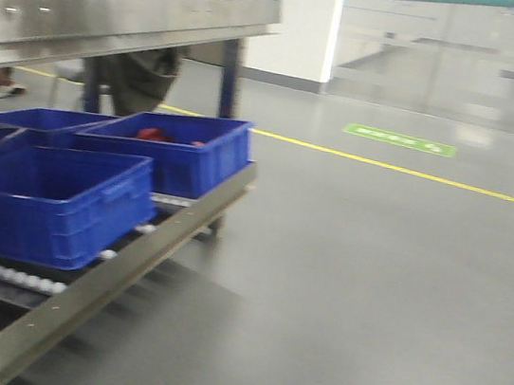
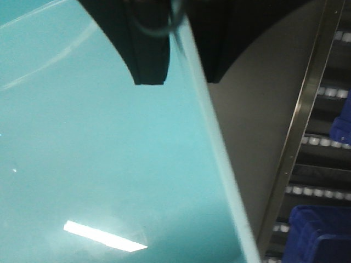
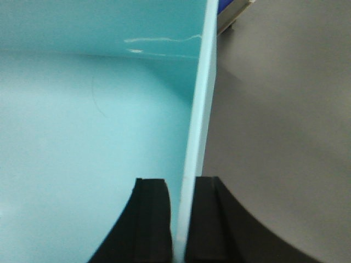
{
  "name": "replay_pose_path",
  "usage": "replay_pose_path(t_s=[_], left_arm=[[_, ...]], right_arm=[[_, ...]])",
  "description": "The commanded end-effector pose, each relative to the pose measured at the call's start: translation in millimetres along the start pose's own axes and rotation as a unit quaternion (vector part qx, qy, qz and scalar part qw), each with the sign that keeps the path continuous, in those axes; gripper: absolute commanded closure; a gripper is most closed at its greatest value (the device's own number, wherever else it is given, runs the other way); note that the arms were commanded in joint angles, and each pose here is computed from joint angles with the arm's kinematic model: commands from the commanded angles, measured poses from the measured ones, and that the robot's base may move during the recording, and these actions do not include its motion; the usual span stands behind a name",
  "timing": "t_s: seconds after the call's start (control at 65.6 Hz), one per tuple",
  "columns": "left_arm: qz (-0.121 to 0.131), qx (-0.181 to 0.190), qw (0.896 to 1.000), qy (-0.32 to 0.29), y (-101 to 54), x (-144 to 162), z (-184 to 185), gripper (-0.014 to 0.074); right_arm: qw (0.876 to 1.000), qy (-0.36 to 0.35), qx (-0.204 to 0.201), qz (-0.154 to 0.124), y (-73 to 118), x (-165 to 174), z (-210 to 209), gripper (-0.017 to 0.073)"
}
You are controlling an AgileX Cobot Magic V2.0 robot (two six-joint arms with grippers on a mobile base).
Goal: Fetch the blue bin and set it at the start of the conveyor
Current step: 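Hold the teal bin with both grippers while driving to the conveyor table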
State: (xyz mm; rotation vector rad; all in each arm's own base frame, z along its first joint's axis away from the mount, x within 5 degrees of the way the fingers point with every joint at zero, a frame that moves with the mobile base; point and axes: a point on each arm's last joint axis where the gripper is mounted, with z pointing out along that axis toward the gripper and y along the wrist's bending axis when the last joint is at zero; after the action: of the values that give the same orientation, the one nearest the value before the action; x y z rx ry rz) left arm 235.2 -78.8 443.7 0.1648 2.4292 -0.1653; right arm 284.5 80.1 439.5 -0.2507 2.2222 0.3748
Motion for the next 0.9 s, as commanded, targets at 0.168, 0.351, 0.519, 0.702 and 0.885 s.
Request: replay_pose_path(t_s=[0.168, 0.351, 0.519, 0.702, 0.885], left_arm=[[0.012, -0.005, 1.0, -0.013, 2.1, -0.3, -6.0, 0.0705], [0.012, -0.005, 1.0, -0.013, 2.1, -0.3, -6.0, 0.0705], [0.012, -0.005, 1.0, -0.013, 2.1, -0.3, -6.0, 0.0705], [0.012, -0.005, 1.0, -0.013, 2.1, -0.3, -6.0, 0.0705], [0.012, -0.005, 1.0, -0.013, 2.1, -0.3, -6.0, 0.0705]], right_arm=[[0.999, -0.029, 0.016, -0.017, -3.5, -5.5, -4.6, 0.0711], [0.999, -0.029, 0.016, -0.017, -3.5, -5.5, -4.6, 0.0711], [0.999, -0.029, 0.016, -0.017, -3.5, -5.5, -4.6, 0.0711], [0.999, -0.029, 0.016, -0.017, -3.5, -5.5, -4.6, 0.0711], [0.999, -0.029, 0.016, -0.017, -3.5, -5.5, -4.6, 0.0711]])
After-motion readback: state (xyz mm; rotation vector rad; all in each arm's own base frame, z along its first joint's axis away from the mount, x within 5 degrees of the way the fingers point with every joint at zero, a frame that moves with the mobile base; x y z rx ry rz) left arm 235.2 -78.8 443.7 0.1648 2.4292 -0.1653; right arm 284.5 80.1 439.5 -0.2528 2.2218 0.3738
